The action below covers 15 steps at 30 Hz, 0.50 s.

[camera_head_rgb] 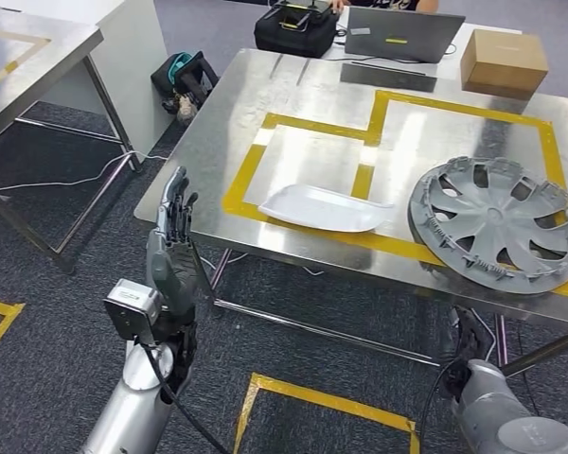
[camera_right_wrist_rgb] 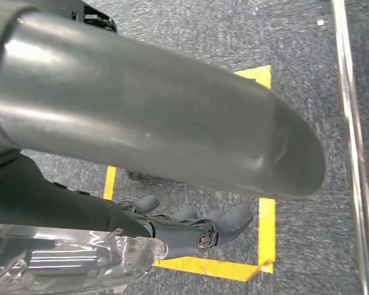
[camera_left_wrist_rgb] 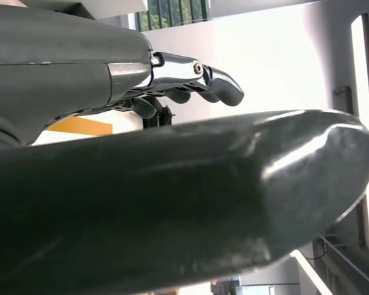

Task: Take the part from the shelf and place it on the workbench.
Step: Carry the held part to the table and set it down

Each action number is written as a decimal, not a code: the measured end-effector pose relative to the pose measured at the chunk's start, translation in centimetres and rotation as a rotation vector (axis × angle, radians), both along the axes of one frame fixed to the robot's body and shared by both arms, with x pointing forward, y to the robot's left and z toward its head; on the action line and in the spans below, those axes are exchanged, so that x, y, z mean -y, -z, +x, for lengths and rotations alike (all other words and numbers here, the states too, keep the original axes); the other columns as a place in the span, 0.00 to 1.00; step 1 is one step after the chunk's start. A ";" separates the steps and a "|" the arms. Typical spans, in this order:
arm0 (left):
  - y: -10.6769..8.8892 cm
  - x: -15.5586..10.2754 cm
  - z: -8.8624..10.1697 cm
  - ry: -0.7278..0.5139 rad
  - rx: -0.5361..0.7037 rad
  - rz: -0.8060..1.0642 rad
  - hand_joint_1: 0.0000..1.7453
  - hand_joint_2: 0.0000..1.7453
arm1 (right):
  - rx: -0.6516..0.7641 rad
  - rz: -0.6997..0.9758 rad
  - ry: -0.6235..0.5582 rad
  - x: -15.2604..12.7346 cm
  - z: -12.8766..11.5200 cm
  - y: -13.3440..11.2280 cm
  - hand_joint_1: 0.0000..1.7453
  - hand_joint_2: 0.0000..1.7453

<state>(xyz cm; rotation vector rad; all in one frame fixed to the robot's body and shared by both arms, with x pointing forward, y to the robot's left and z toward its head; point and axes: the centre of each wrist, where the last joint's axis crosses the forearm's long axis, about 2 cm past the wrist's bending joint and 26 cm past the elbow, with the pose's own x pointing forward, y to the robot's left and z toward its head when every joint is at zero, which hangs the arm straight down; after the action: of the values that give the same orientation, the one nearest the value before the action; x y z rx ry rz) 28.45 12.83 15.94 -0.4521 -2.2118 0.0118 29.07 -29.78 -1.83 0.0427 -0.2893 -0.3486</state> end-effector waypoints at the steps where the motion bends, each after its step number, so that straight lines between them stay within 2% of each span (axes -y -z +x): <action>1: 0.0 0.0 0.0 0.001 -0.002 0.000 0.00 0.00 | 0.000 -0.001 0.000 0.1 0.0 0.0 0.00 0.00; 15: -0.1 -0.2 0.2 0.058 -0.053 -0.045 0.00 0.00 | 0.010 0.002 0.013 0.2 0.3 -0.2 0.00 0.00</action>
<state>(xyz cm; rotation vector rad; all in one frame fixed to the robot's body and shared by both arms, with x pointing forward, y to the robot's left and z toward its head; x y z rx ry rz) 28.66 13.03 16.02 -0.5352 -2.1495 0.0420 29.33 -29.97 -1.65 0.0448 -0.2994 -0.3618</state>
